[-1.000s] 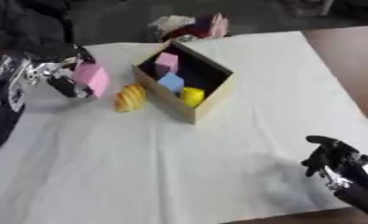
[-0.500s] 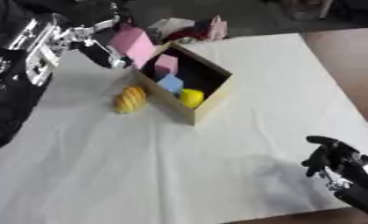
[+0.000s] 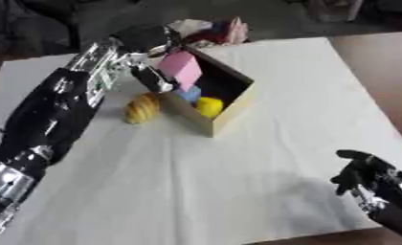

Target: Pick up objects on the table and place them in the box.

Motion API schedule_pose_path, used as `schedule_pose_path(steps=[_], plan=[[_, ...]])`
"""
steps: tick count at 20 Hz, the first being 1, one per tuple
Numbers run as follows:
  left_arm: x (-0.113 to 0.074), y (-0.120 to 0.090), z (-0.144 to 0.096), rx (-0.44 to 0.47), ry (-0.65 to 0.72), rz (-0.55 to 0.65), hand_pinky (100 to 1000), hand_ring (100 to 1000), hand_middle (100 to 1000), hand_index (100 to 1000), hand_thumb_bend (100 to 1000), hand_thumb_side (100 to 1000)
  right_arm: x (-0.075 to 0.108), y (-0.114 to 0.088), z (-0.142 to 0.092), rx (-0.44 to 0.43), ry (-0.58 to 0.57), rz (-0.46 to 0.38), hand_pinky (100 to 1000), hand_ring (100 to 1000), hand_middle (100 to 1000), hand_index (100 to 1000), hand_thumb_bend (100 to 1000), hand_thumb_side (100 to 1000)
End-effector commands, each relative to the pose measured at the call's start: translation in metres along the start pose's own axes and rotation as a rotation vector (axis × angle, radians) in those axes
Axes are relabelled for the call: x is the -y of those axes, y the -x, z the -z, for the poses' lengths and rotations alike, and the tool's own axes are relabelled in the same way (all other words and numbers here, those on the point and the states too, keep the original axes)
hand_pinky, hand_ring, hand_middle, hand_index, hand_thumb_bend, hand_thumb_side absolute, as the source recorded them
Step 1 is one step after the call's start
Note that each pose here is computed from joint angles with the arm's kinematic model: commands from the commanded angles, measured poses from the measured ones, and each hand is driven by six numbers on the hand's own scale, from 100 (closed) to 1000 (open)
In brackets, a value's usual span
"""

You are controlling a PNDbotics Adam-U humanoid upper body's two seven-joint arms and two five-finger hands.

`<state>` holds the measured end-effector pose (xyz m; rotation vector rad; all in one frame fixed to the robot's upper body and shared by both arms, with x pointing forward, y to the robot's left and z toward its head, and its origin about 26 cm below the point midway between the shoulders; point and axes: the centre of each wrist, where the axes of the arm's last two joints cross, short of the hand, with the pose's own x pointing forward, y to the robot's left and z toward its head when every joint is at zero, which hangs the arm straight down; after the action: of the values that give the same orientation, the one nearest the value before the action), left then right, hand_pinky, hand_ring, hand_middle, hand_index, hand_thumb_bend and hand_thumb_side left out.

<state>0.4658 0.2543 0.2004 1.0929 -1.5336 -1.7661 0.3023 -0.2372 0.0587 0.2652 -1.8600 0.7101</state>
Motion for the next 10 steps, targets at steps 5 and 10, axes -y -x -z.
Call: schedule_pose_path(steps=[5,10], plan=[[-0.014,0.005,-0.002,0.062,0.109,0.031,833,823,877,940,410,355,0.002,-0.005,0.003,0.021,-0.002,-0.008,689,463,486,841,100,377],[-0.035,0.010,-0.012,0.103,0.120,0.000,835,824,893,955,392,311,0.003,-0.004,0.002,0.015,0.004,-0.013,689,463,485,841,100,378]])
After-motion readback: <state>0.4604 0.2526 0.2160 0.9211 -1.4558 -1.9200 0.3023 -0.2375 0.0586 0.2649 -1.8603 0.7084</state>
